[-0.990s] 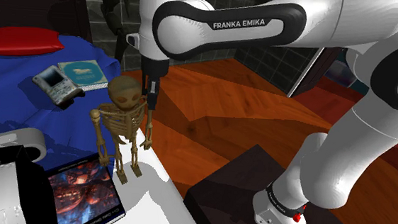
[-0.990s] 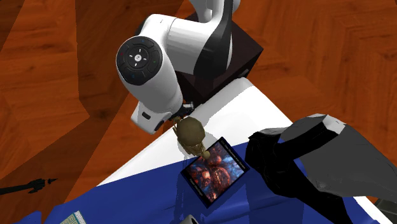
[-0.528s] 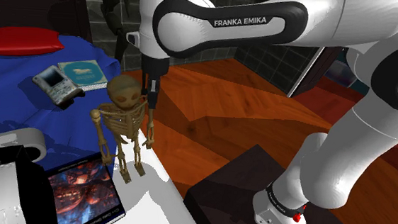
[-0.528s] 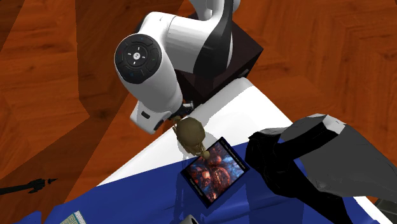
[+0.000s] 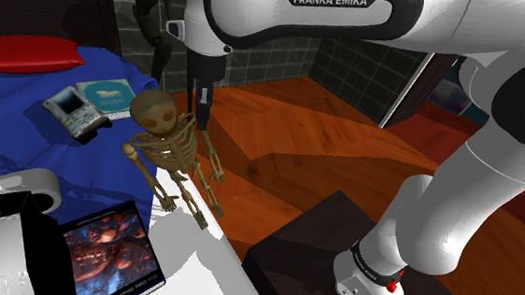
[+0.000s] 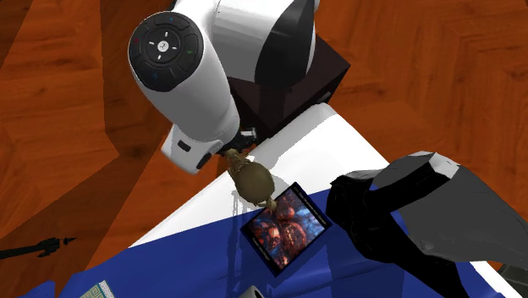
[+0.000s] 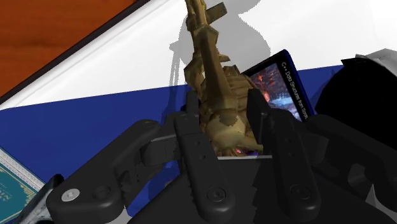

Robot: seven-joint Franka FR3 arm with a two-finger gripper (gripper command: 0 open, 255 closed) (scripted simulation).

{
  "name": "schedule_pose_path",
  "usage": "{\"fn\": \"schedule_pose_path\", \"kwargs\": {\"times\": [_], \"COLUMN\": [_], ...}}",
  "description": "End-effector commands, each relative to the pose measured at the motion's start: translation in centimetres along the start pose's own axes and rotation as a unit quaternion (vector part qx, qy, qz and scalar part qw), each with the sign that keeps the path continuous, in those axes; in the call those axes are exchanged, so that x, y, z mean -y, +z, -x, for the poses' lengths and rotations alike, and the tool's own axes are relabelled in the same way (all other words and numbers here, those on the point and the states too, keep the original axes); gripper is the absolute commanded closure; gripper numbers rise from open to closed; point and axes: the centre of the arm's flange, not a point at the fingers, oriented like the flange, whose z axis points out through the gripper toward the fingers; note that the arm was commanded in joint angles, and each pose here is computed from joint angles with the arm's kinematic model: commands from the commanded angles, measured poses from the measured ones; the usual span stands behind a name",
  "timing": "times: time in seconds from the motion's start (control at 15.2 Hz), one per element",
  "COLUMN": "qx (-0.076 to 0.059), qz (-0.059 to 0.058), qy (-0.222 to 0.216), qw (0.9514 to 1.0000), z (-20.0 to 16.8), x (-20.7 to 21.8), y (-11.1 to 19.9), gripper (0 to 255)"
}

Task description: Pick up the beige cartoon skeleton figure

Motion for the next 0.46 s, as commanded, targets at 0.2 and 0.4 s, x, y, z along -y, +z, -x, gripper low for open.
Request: {"fn": "schedule_pose_path", "kwargs": {"times": [0.2, 0.4], "qx": [-0.001, -0.001], "qz": [0.001, 0.001], "qy": [0.000, 0.000], "qw": [1.0000, 1.0000], "z": [-0.1, -0.1], "x": [0.2, 0.2], "y": [-2.8, -3.4], "gripper": [255, 255]}}
